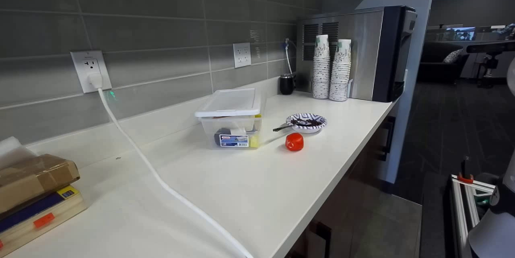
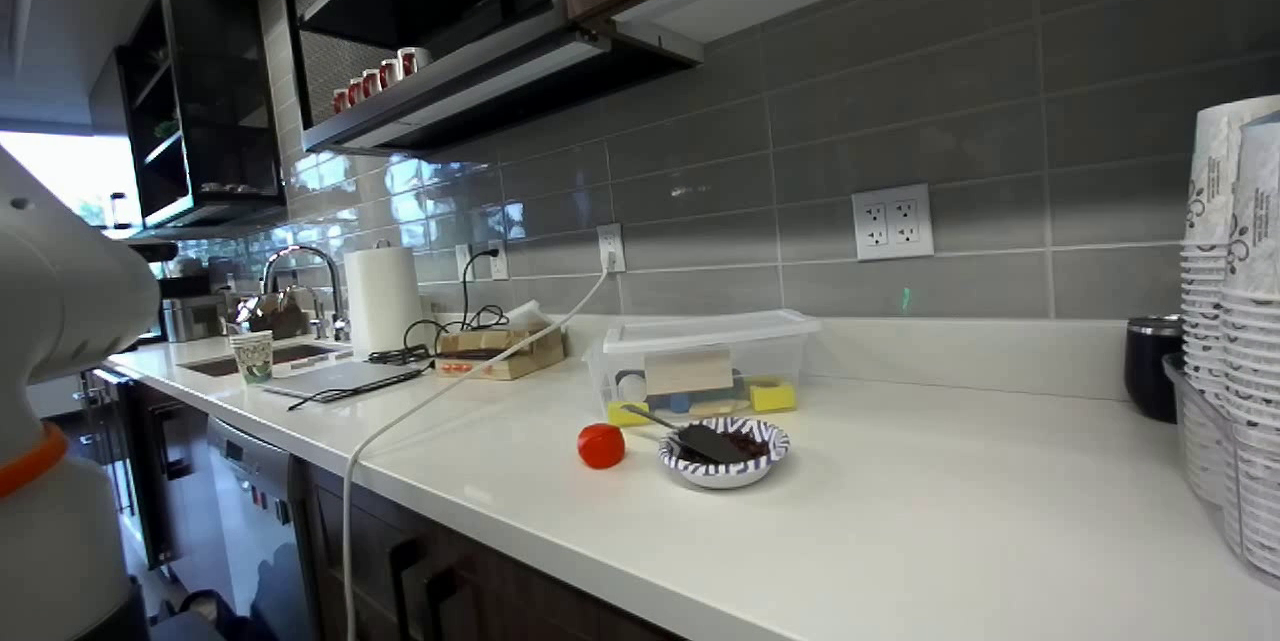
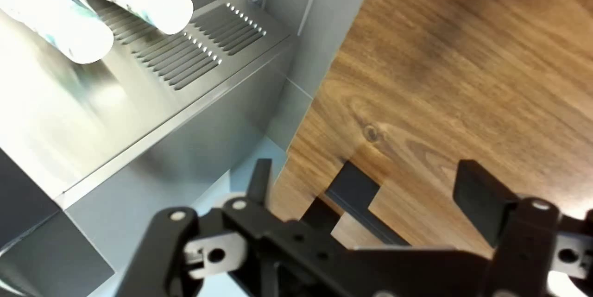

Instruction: Open the left upper cabinet door then close it.

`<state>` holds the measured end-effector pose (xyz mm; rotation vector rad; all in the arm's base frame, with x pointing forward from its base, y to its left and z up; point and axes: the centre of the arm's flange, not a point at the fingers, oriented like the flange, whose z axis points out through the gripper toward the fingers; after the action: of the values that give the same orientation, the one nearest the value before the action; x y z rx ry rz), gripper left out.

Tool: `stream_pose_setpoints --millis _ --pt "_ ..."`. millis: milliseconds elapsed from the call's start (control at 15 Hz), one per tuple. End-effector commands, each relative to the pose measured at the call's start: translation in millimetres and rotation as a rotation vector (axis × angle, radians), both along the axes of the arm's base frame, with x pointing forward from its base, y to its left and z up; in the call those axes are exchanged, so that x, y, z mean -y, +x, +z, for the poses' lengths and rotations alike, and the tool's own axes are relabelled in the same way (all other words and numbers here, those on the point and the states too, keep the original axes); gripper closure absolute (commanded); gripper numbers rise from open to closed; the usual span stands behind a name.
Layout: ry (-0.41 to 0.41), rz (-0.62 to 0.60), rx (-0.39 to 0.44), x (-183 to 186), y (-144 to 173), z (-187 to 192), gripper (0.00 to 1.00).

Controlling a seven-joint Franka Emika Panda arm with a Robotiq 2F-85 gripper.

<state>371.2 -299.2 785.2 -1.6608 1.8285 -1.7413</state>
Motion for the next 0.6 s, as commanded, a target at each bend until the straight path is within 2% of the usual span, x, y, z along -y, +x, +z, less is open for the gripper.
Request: stream_pose_setpoints --millis 0,533 --pt "0.019 0.033 0.052 9.5 18.9 11.8 0.0" --pt "0.04 0.014 0.096 9.1 -12.0 30.2 0.0"
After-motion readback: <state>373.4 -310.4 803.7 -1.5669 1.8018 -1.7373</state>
